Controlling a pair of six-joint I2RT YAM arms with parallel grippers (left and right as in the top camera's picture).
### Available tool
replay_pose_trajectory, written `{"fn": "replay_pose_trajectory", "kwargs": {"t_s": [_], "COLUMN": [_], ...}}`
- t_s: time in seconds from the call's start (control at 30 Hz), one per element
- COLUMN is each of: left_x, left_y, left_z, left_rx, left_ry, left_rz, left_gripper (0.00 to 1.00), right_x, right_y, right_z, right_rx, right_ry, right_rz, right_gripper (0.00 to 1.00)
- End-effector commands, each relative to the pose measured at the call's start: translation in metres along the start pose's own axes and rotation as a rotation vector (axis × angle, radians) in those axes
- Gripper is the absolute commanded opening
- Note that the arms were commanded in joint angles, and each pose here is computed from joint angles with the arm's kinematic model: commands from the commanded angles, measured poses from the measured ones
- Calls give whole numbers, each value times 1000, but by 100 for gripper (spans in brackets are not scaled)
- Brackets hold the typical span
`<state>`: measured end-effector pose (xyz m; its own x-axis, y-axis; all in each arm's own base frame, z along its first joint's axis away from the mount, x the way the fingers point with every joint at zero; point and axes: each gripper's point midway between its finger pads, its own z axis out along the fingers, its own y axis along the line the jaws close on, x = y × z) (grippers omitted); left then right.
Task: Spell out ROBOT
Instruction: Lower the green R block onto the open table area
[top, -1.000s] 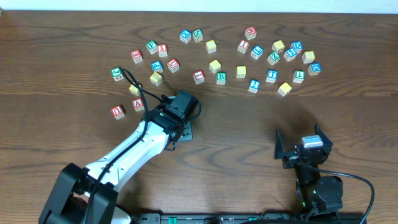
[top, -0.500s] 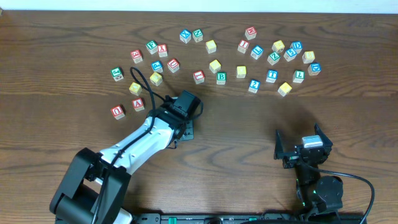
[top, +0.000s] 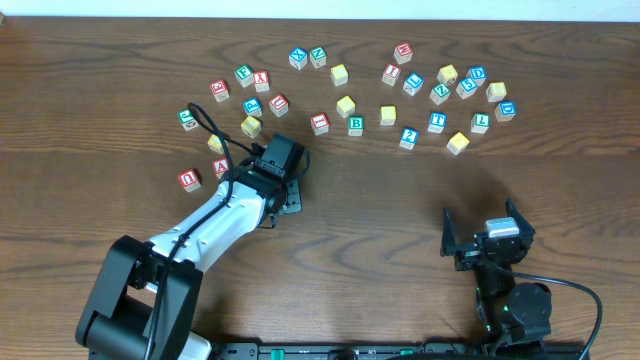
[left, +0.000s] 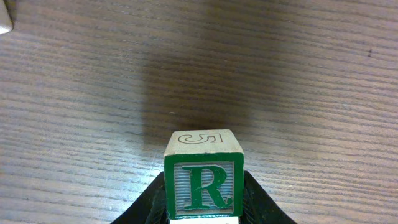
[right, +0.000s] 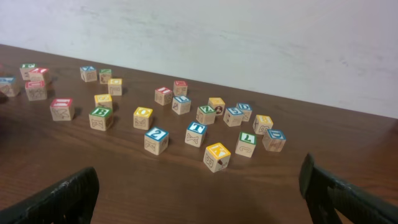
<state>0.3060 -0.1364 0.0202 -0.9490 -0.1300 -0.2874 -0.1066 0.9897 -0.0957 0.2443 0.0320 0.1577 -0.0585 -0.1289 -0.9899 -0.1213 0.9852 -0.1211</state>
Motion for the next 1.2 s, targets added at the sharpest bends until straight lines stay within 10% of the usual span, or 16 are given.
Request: {"fn": "replay_pose_trajectory", "kwargs": {"t_s": [0.0, 1.17], "left_x": [5, 8], "left_y": [1, -2], "left_z": [5, 16], "left_rx": [3, 14], "left_ry": [23, 43], "left_rz": [27, 61], "left_gripper": [9, 17], "right_x": [1, 1], "right_y": [-2, -2], "right_z": [0, 0], "right_rx": [6, 6], "right_ry": [-1, -1], "right_rz": [-10, -10], "right_gripper": [99, 99]}}
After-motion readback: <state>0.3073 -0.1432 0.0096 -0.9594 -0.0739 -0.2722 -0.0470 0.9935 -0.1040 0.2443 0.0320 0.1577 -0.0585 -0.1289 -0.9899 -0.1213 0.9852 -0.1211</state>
